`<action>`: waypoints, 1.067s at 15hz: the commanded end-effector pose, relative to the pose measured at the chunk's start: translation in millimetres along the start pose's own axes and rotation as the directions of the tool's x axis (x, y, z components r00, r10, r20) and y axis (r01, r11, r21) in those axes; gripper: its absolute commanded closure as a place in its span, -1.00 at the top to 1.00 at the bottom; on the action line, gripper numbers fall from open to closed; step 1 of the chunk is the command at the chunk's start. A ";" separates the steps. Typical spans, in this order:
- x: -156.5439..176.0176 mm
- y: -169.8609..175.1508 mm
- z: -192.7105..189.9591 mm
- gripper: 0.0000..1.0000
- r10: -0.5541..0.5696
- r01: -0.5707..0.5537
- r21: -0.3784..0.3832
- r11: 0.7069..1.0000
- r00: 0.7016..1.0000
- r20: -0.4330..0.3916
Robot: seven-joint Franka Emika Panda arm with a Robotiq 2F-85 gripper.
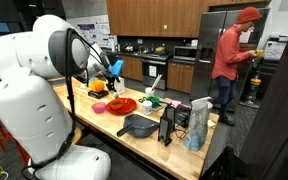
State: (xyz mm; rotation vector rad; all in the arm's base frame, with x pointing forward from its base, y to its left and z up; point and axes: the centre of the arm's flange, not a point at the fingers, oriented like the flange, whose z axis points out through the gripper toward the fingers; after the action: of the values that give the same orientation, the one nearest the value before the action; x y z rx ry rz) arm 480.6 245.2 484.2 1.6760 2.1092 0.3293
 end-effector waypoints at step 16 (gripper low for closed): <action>49.0 -42.9 -47.5 1.00 -0.025 0.026 -0.016 1.000 0.995 0.099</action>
State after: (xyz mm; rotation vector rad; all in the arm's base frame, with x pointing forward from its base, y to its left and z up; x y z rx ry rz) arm 421.1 294.0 496.4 1.6133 2.0793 0.2677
